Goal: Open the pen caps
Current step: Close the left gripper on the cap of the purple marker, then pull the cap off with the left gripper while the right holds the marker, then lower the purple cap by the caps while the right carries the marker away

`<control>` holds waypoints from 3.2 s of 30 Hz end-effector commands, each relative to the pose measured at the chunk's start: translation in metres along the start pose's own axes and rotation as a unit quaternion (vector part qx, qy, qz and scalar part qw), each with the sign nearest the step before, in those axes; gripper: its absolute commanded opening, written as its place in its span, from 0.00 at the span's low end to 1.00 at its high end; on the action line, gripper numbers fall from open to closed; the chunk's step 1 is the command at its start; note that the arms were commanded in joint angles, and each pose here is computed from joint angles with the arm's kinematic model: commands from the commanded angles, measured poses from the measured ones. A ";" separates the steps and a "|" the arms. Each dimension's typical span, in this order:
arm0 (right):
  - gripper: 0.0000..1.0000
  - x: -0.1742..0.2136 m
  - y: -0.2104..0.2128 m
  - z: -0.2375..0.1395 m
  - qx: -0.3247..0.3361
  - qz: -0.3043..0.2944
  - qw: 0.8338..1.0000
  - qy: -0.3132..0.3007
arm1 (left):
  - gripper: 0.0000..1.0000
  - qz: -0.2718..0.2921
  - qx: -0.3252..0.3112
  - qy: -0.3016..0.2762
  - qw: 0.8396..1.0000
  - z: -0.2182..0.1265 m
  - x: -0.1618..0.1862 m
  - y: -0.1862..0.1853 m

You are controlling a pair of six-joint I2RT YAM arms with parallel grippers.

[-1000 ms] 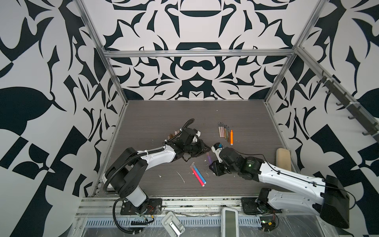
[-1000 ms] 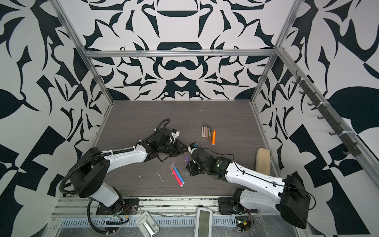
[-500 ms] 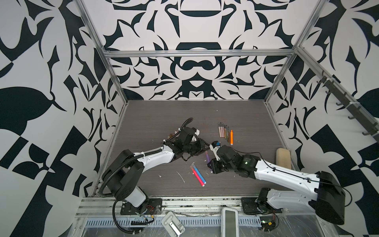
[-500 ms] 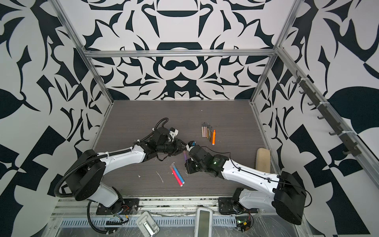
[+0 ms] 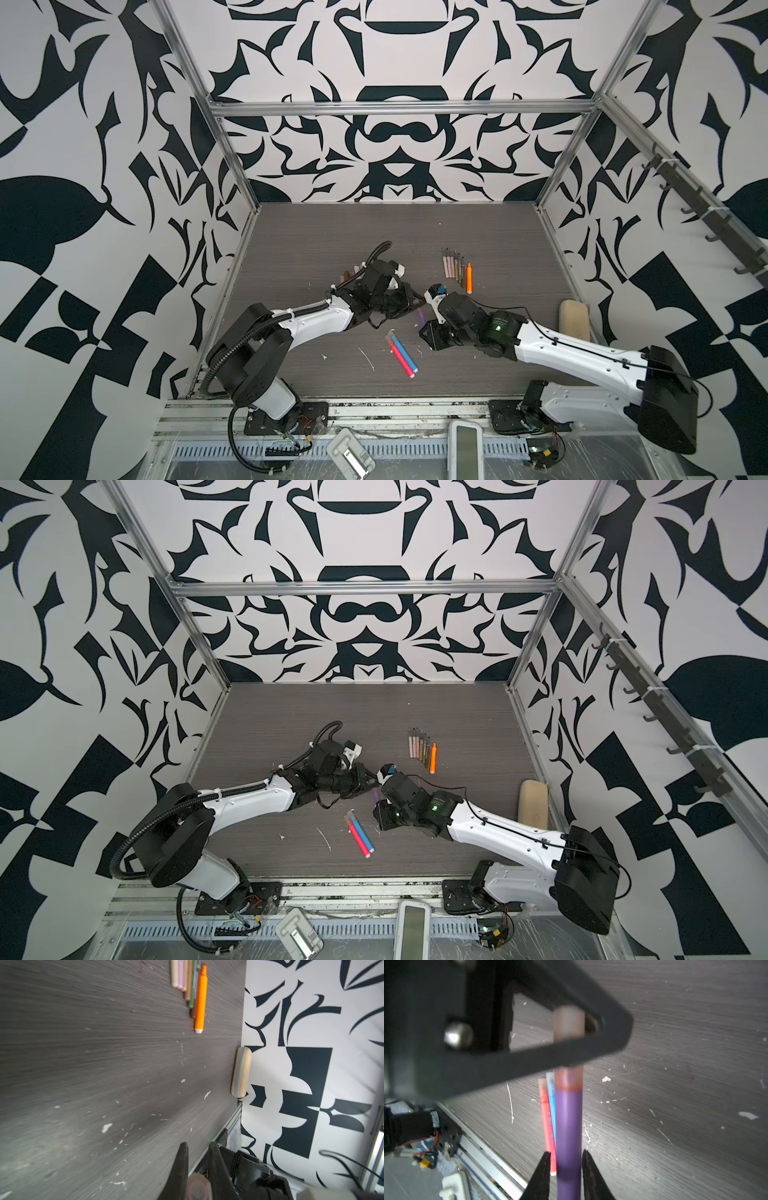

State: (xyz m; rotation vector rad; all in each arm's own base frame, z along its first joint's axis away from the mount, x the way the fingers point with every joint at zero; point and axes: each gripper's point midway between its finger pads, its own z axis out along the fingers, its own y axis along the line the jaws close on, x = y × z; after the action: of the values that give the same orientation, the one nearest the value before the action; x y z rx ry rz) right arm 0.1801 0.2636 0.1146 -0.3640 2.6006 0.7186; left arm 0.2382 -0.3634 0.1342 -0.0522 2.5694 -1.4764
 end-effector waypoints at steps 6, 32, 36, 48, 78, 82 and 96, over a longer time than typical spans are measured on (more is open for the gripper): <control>0.00 -0.030 0.016 0.004 -0.004 -0.007 1.000 -0.025 | 0.00 0.015 0.039 0.005 0.999 -0.009 0.007 -0.025; 0.00 0.020 -0.043 0.007 0.034 0.045 0.994 -0.092 | 0.00 -0.026 -0.364 -0.136 0.921 -0.185 -0.141 0.169; 0.00 0.022 -0.067 0.017 0.060 0.051 0.994 -0.074 | 0.00 -0.043 -0.416 -0.121 0.900 -0.185 -0.142 0.197; 0.00 0.015 -0.070 0.044 0.052 0.040 0.997 -0.033 | 0.00 -0.059 -0.419 -0.092 0.901 -0.151 -0.161 0.232; 0.00 0.037 -0.079 0.027 0.039 0.062 0.997 -0.036 | 0.38 -0.069 -0.378 -0.108 0.917 -0.147 -0.178 0.221; 0.00 0.023 -0.084 0.015 0.050 0.060 0.996 -0.031 | 0.38 -0.067 -0.351 -0.129 0.925 -0.151 -0.178 0.204; 0.00 -0.108 -0.233 -0.015 0.052 0.213 0.974 -0.051 | 0.44 0.000 -0.319 -0.312 0.895 -0.226 -0.117 0.173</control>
State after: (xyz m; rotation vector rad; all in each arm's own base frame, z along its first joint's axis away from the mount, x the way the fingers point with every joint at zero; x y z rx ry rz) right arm 0.3498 0.0732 0.0848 0.3353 2.5793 0.6368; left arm 0.3290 -0.0813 0.1183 -0.4763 2.3923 -0.4875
